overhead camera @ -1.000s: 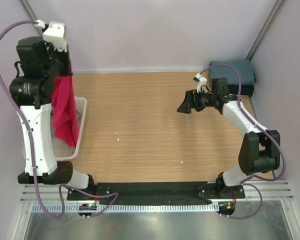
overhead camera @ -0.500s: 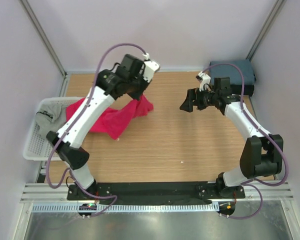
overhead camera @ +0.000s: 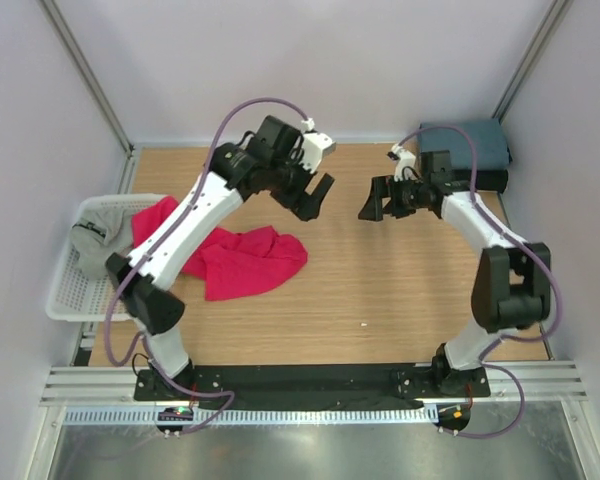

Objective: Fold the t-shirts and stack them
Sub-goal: Move the tshirt to the center of the board

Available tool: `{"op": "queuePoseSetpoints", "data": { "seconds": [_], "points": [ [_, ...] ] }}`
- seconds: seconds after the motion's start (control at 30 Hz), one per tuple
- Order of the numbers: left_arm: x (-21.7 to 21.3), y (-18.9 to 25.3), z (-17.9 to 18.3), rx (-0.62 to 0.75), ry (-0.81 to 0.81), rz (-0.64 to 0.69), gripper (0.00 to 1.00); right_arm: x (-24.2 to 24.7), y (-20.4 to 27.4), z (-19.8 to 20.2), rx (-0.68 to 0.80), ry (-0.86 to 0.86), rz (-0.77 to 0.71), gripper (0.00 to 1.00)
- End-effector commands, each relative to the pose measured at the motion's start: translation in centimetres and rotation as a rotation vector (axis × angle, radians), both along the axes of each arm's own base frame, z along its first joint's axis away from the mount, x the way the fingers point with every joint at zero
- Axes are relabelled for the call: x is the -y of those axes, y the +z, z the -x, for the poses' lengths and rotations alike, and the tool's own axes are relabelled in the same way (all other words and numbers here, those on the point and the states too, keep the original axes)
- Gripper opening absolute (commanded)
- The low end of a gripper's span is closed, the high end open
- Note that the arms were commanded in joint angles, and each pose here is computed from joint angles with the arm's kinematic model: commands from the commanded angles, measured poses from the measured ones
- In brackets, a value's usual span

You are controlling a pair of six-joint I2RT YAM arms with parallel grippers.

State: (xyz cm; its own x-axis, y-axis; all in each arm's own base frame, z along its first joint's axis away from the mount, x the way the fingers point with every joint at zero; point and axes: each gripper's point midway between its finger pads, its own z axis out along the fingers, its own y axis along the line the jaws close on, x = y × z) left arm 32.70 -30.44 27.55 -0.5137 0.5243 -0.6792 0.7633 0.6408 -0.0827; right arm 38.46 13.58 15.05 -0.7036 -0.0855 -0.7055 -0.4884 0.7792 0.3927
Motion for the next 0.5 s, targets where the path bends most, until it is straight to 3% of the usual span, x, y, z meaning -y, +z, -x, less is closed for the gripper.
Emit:
{"op": "queuePoseSetpoints", "data": {
  "seconds": [0.0, 0.07, 0.13, 0.33, 0.47],
  "points": [
    [-3.5, 3.3, 1.0, 0.161, 0.068, 0.004, 0.88, -2.2, -2.2, -0.4, -0.159, 0.098, -0.107, 1.0],
    [-7.1, 4.2, 0.8, 0.278, 0.161, -0.066, 0.89, -3.3, -4.3, -0.8, -0.249, 0.148, -0.161, 1.0],
    [-9.9, 0.9, 0.9, 0.295, 0.203, -0.176, 0.89, -4.4, -4.1, -2.4, -0.225, 0.169, -0.17, 1.0],
    [-16.1, -7.8, 4.0, 0.214, 0.242, -0.364, 0.76, -8.1, -5.1, -4.9, -0.254, 0.205, -0.229, 1.0],
    [-17.4, -12.9, 5.4, 0.129, 0.201, -0.473, 0.78, -9.0, -3.8, -5.1, -0.237, 0.231, -0.256, 1.0]
  ]
}}
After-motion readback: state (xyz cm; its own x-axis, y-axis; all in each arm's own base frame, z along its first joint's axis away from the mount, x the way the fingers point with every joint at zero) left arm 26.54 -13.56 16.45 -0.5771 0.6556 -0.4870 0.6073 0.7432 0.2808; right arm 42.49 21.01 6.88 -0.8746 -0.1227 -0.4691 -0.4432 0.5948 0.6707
